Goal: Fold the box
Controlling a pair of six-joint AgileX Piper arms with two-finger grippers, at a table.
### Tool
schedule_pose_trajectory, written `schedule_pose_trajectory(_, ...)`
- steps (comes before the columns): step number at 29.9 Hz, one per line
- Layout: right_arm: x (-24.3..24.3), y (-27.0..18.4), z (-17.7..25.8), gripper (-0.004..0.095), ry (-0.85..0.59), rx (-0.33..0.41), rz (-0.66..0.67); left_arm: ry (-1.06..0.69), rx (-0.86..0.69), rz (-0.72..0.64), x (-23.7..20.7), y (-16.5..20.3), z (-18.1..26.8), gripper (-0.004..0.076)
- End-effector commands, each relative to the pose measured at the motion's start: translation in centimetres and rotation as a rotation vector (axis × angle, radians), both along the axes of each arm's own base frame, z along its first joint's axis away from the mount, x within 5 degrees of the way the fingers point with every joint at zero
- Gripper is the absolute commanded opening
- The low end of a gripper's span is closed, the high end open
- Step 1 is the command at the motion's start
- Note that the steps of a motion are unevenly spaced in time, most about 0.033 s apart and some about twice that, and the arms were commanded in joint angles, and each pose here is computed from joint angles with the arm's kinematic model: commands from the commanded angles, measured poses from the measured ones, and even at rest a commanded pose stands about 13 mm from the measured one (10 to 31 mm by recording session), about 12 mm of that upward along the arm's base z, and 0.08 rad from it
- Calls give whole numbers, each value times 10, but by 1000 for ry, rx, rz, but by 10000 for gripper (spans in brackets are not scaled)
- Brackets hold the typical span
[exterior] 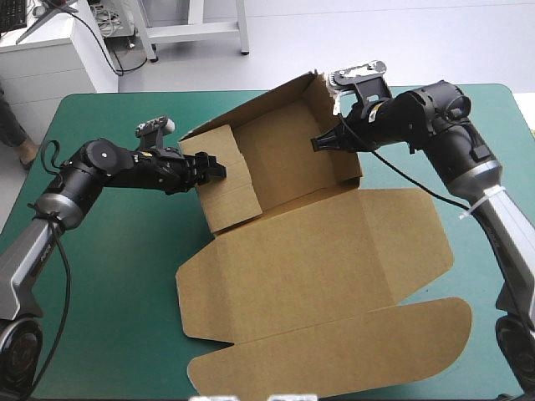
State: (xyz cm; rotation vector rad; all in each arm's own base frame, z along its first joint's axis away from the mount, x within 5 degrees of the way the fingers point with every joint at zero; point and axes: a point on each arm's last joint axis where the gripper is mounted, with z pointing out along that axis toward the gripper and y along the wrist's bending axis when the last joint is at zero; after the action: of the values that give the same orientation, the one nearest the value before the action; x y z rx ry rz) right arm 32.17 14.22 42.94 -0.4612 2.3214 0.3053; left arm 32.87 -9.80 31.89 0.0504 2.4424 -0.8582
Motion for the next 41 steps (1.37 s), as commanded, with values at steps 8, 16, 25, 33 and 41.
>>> schedule_pose_trajectory(8, -20, 11, 37, -13, -101, 225, 65, -79, -227, -82, 4, -20, 20, 83)
schedule_pose_trajectory(16, -19, 10, 37, -13, -113, 208, 59, -99, -209, -116, 1, -20, 21, -8)
schedule_pose_trajectory(25, -14, 0, 32, -13, -95, 137, -52, -138, -86, -42, -4, -16, 34, -9)
schedule_pose_trajectory(33, 5, 5, 2, -13, 22, 72, -98, -228, 252, 7, -10, -37, 68, -9)
schedule_pose_trajectory(41, 39, 21, -52, -13, 194, 37, -100, -141, 391, 9, 3, -40, 63, -8)
